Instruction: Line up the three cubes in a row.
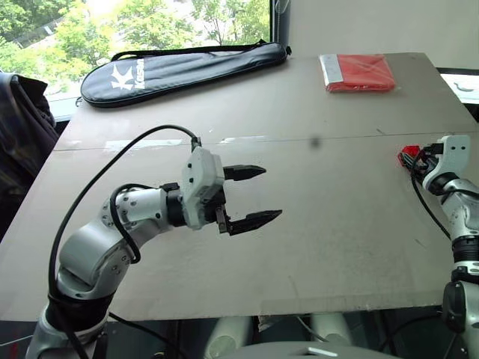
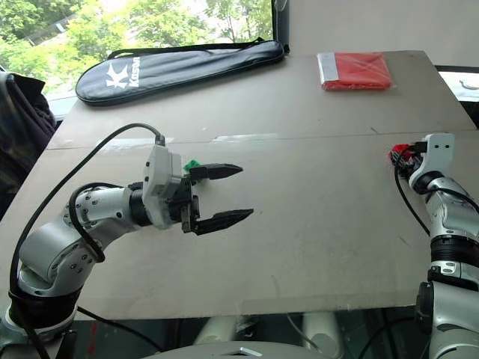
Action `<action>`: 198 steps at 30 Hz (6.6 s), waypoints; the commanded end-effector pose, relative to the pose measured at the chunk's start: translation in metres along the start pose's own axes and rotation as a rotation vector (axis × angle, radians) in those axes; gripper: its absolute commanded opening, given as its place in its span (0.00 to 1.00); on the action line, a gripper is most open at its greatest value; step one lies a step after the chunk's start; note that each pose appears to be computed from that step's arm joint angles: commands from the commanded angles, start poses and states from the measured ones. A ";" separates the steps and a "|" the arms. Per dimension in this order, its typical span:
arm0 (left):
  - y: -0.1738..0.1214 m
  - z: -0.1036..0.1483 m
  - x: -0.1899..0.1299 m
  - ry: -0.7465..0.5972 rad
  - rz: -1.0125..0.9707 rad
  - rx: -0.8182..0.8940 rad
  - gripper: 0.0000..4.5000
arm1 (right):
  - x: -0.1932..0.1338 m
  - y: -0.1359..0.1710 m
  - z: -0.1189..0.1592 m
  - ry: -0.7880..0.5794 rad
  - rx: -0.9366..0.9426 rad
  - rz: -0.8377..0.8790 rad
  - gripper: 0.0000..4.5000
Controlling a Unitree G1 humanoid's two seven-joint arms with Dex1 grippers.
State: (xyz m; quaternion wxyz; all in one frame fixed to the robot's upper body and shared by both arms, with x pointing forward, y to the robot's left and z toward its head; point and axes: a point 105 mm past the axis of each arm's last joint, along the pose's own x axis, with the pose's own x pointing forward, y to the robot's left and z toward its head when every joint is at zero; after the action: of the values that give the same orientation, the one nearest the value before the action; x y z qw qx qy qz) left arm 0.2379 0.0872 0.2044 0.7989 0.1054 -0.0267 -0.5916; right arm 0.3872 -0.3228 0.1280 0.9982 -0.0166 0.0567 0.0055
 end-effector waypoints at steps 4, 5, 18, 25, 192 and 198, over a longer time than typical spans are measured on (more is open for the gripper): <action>-0.004 0.005 0.005 -0.024 -0.012 0.022 1.00 | -0.003 0.005 0.016 -0.057 -0.056 0.047 0.30; -0.004 0.004 0.004 -0.022 -0.011 0.021 1.00 | -0.007 0.013 0.017 -0.065 -0.052 0.107 0.30; -0.012 -0.018 -0.003 0.054 -0.106 -0.002 1.00 | -0.102 0.117 -0.002 -0.161 -0.348 1.227 0.30; -0.014 -0.032 -0.015 0.137 -0.165 0.050 1.00 | -0.102 0.143 -0.022 -0.081 -0.457 1.544 0.30; 0.033 -0.122 0.099 0.104 -0.349 0.145 0.28 | -0.170 0.080 -0.001 -0.277 -0.109 0.993 1.00; 0.030 -0.125 0.097 0.116 -0.346 0.123 0.28 | -0.169 0.083 -0.003 -0.272 -0.117 0.988 1.00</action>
State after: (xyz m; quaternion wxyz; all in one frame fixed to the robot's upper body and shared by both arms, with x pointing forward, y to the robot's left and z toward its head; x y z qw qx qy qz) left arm 0.3175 0.0204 0.0782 0.6764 0.1906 0.0069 -0.7114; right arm 0.2187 -0.2428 0.1317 0.8735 -0.0254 -0.0515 0.4834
